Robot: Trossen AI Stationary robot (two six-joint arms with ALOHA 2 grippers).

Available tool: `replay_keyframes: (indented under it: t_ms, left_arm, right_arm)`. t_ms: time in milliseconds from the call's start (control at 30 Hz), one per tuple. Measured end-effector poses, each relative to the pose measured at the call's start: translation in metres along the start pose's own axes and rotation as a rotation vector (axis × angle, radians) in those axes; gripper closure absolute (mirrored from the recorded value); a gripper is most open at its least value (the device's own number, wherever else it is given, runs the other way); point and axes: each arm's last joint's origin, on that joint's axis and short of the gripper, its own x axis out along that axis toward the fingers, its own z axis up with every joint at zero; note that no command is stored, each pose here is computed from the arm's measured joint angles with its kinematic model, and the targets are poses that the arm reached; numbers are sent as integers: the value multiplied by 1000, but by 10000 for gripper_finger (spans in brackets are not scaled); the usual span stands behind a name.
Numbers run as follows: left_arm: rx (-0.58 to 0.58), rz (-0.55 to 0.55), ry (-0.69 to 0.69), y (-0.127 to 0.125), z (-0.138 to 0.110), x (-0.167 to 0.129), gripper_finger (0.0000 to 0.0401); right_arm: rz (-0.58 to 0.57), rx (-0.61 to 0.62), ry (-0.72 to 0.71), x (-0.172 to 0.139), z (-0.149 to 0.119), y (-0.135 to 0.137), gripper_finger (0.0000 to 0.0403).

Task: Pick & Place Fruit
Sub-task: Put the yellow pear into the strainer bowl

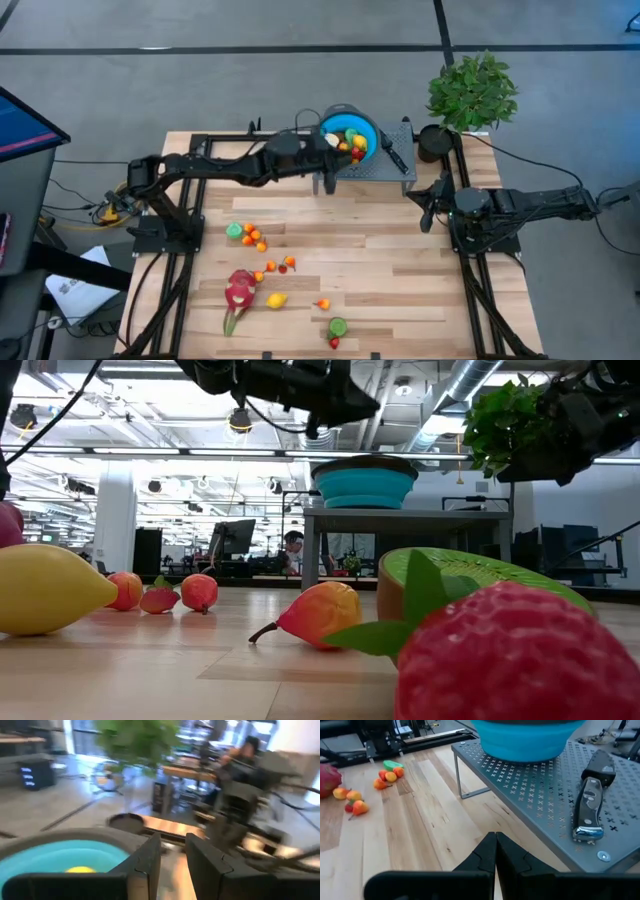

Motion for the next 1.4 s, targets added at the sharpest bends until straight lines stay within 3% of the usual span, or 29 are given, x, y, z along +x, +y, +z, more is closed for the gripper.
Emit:
replay_keyframes:
  t_ms: [200,433,767,867,1033,1133,1400]
  left_arm:
    - [-2,-98,42,-31,-9,-24,316]
    - [-135,-217,71,-59,-16,-96,316]
    - [-204,-343,-10,-69,-18,-177,316]
    - [-202,-287,-1,-70,-22,-186,319]
    - [-284,-69,192,-67,-45,-190,343]
    - [-365,-33,256,-66,-52,-189,361]
    - [-423,-43,374,-72,-66,-184,399]
  right_arm:
    - [-4,59,12,0,-1,0,403]
    - [-7,56,16,0,-2,-1,403]
    - [-8,132,15,0,-2,-1,403]
    - [-8,135,14,0,-2,-1,403]
    - [-7,136,13,0,-1,0,403]
    - [-7,136,13,0,-1,0,403]
    - [-9,133,17,0,-2,-1,403]
